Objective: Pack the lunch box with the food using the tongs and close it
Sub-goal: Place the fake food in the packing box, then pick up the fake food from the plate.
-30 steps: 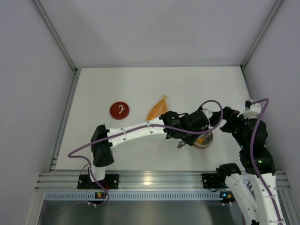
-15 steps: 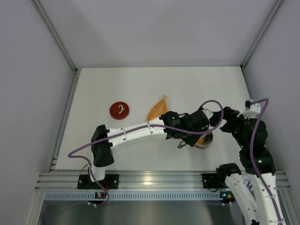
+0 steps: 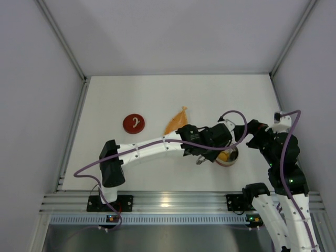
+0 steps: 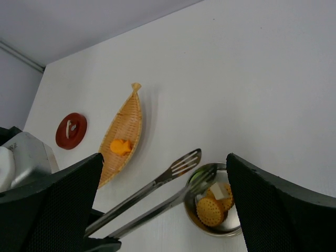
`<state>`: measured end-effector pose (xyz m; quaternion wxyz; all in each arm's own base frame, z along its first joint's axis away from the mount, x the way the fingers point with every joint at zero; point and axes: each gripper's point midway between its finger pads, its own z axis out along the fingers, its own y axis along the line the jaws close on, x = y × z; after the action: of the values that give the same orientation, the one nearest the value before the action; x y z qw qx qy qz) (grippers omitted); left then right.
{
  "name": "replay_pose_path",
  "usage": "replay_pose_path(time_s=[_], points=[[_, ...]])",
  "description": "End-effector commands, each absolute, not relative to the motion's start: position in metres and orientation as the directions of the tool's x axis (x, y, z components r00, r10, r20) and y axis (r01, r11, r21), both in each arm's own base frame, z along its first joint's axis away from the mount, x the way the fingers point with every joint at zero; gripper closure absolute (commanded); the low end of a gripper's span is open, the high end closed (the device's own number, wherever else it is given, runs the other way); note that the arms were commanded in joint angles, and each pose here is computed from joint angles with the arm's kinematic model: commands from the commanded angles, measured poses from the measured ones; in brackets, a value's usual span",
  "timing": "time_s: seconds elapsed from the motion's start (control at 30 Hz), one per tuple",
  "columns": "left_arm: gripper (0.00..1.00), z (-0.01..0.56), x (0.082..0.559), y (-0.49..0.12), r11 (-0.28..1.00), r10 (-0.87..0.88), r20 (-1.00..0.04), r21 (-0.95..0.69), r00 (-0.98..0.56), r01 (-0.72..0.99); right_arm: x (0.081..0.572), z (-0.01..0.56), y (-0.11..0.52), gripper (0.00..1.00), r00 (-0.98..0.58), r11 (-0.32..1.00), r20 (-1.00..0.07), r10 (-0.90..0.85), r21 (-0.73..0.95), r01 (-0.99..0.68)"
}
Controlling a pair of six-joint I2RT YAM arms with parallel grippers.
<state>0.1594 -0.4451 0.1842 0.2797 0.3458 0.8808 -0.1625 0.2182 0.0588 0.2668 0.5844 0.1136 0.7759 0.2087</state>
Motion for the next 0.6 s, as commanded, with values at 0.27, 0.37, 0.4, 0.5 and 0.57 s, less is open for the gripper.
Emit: replay_pose_path(time_s=[0.27,0.37,0.4,0.5,0.57], points=[[0.53,0.221,0.215,-0.300,0.889,0.326,-0.659,-0.029,-0.678,0.457,0.216,0.285,0.059,0.00,-0.255,0.885,-0.872,0.419,0.455,-0.099],[0.52,0.218,0.220,-0.273,0.906,0.320,-0.647,-0.004,-0.692,0.423,0.218,0.284,0.064,0.01,-0.261,0.875,-0.865,0.430,0.470,-0.118],[0.52,0.214,0.223,-0.265,0.912,0.318,-0.638,0.004,-0.701,0.410,0.220,0.283,0.065,0.01,-0.264,0.873,-0.863,0.430,0.472,-0.120],[0.51,0.207,0.226,-0.250,0.916,0.324,-0.619,0.018,-0.715,0.400,0.222,0.280,0.066,0.00,-0.275,0.874,-0.861,0.428,0.472,-0.119],[0.51,0.201,0.231,-0.242,0.916,0.335,-0.602,0.027,-0.725,0.401,0.221,0.278,0.065,0.01,-0.280,0.876,-0.861,0.425,0.469,-0.114]])
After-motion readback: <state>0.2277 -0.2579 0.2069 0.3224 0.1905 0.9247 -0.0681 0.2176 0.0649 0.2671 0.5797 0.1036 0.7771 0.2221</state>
